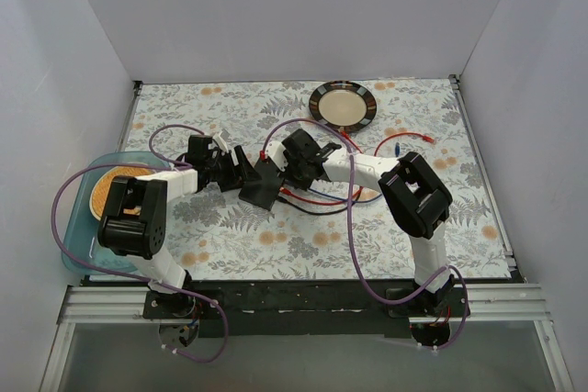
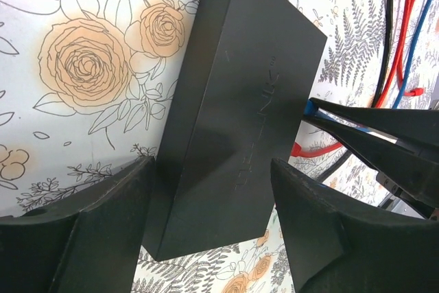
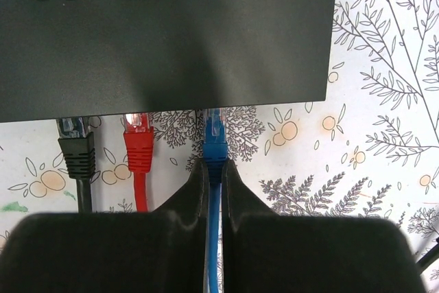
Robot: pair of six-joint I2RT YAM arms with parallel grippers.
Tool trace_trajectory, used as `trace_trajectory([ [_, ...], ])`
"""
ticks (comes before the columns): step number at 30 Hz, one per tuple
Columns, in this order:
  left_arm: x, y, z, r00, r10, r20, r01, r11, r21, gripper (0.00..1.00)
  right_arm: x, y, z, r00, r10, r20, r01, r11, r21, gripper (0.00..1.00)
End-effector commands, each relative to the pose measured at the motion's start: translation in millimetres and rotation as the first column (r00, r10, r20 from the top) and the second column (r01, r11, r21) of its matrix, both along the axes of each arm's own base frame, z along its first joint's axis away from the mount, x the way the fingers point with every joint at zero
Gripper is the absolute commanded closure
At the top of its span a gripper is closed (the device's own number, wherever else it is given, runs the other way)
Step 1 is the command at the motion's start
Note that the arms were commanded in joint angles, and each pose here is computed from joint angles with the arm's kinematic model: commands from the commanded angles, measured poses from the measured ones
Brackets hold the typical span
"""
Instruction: Insert the plug into the switch port
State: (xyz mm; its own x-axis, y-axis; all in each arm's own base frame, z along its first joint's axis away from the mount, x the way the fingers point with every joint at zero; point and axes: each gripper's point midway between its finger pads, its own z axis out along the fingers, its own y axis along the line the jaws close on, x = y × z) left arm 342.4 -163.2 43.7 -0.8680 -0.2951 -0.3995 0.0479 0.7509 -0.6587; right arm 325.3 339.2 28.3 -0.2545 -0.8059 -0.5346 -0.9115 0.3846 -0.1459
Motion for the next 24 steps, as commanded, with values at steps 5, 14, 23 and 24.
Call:
trace_trajectory([
  [5, 3.9, 1.6, -6.3, 1.0, -0.006, -0.01, 0.006, 1.0, 0.016, 0.34, 5.7, 13.1, 30.6, 0.999, -0.002, 0.034, 0.0, 0.997, 0.082, 0.99],
  [14, 4.4, 3.6, -8.1, 1.0, 0.003, -0.014, -0.002, 1.0, 0.028, 0.35, 2.5, 7.5, 37.7, 0.999, -0.01, 0.04, 0.007, 0.997, 0.081, 0.99],
  [23, 5.0, 2.8, -7.4, 1.0, 0.001, -0.012, 0.0, 1.0, 0.024, 0.36, -4.0, 9.8, 41.2, 0.999, 0.001, 0.033, -0.004, 0.995, 0.104, 0.99],
  [24, 5.0, 2.8, -7.4, 1.0, 0.0, -0.012, 0.0, 1.0, 0.024, 0.36, -4.1, 9.3, 40.3, 1.0, 0.0, 0.031, -0.003, 0.995, 0.101, 0.99],
])
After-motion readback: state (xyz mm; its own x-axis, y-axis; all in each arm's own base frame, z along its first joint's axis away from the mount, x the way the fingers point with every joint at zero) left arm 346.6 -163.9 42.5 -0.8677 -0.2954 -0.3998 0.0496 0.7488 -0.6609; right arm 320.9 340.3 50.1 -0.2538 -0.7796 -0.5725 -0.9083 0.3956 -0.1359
